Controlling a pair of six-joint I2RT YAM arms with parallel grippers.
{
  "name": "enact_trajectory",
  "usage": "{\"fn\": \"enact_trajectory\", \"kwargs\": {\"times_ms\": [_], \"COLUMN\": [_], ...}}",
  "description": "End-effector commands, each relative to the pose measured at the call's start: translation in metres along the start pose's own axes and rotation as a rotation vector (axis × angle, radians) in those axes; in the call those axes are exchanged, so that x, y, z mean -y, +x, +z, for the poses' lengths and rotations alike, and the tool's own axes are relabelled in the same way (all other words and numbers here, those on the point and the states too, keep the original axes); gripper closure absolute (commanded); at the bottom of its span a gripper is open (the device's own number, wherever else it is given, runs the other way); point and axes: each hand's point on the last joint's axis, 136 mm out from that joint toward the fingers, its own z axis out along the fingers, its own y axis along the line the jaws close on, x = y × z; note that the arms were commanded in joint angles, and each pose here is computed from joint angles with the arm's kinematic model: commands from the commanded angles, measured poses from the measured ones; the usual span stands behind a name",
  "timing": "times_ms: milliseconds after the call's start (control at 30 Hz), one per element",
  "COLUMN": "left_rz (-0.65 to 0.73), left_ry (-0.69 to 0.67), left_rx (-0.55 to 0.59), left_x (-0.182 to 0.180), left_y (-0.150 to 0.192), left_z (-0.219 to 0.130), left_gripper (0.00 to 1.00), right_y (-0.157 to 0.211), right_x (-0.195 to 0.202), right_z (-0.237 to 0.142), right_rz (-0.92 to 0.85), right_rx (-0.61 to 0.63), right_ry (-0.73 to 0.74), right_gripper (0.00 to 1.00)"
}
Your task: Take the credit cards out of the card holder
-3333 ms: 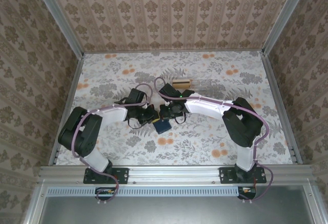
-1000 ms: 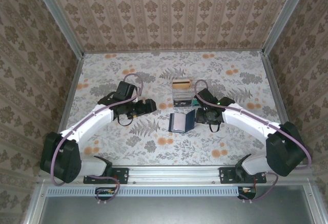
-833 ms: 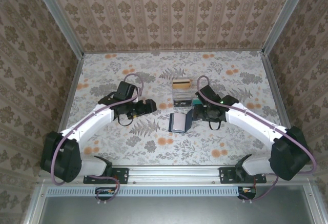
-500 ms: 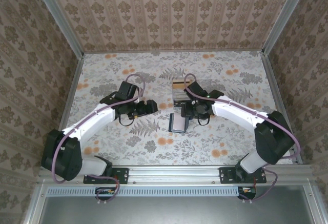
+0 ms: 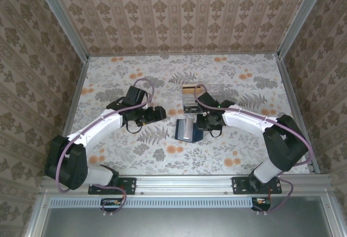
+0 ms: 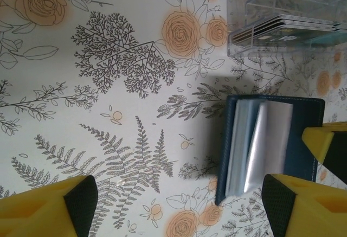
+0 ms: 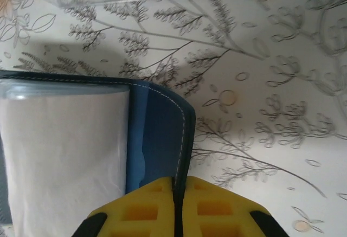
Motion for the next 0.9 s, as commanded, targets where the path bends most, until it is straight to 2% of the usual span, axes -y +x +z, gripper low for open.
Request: {"fn": "enact_trajectory", "kwargs": {"times_ms": [0, 167, 400, 633, 867], "left_rz": [0.035, 0.034, 0.011, -0.003, -0.004], "left_ry": [0.003, 0.008, 0.087, 0.169, 0.152], "left_rx": [0.006, -0.004, -0.045, -0.108, -0.16], "left_x": [0.007, 0.006, 0.011, 0.019, 0.015], "left_y": [-0.004, -0.001, 0.01, 0.021, 0.03], "left_z": [-0.003, -0.002, 0.012, 0.035, 0.054], "left_gripper": [0.18, 0.22, 0.41, 0.45, 0.46], "right_y": [-0.006, -0.013, -0.018, -0.014, -0.013], "right_x": [-0.028, -0.057, -0.066, -0.063, -0.063], "right_z": [0.003, 0.016, 0.034, 0.038, 0.037], "right_rz": [0.01, 0.039, 0.037, 0.037, 0.033], "right_rx": [0.02, 0.009, -0.004, -0.018, -0.017], "right_ry": [-0.149, -0.274, -0.241, -0.227, -0.224], "right_gripper": [1.0, 1.0, 1.0, 1.0, 1.0]}}
